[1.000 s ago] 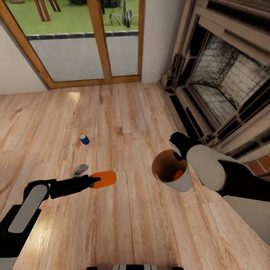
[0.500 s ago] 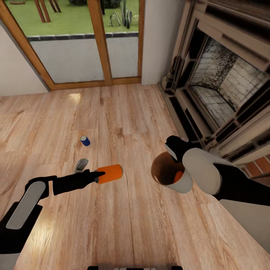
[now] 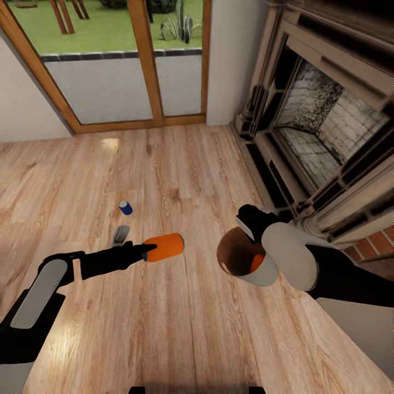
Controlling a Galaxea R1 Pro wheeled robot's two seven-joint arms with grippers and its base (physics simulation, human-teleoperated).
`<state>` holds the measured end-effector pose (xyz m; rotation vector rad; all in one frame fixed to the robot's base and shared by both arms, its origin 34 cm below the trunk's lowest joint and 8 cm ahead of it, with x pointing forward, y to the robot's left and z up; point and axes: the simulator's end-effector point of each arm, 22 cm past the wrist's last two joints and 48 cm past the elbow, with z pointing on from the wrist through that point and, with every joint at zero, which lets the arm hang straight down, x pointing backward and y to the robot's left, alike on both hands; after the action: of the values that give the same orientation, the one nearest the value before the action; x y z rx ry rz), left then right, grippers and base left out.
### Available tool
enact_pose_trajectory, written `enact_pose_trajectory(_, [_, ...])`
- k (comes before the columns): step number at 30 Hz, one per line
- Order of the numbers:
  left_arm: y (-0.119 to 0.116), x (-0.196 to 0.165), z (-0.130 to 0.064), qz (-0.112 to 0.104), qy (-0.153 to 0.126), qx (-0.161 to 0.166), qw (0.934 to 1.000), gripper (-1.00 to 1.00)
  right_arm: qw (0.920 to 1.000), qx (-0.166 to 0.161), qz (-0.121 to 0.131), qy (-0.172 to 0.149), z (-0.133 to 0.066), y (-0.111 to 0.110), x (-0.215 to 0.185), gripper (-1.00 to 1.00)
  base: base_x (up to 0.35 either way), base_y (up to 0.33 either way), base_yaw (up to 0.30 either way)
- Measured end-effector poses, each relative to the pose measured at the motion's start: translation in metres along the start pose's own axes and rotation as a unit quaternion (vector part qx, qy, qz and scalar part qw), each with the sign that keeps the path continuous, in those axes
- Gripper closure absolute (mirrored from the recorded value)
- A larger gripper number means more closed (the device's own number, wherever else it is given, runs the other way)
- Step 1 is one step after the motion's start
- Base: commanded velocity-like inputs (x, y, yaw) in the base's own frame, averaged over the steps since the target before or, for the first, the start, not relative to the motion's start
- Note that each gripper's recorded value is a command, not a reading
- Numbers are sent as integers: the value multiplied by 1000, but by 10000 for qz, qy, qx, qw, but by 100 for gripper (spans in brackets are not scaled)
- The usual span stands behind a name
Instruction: Put the three can of soda from the living room inside the tash can in the kitchen.
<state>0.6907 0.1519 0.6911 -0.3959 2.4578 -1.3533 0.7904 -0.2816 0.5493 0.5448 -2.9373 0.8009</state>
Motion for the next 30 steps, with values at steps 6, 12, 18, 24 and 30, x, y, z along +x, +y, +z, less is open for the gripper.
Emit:
enact_pose_trajectory(6, [-20, 0, 2, -54, 2, 168, 9998, 100, 10000, 17, -78, -23, -11, 0, 0, 100, 0, 0, 0])
enact_pose_trajectory(12, [-49, -1, 3, -119, 12, 455, 9989, 100, 9999, -36, -94, -32, -22, 2, 0, 100, 0, 0, 0])
enact_pose_trajectory(18, [-66, -2, 1, -144, 16, 586, 9982, 100, 9999, -30, -141, -29, -31, 0, 2, 100, 0, 0, 0])
enact_pose_trajectory(24, [-82, -3, -5, -156, 17, 690, 9975, 100, 9999, -14, -38, -131, -38, -4, 0, 100, 0, 0, 0])
enact_pose_trajectory(30, [-89, -3, -9, -158, 30, 707, 9974, 100, 9981, 548, -140, -250, -44, -30, -2, 100, 0, 0, 0])
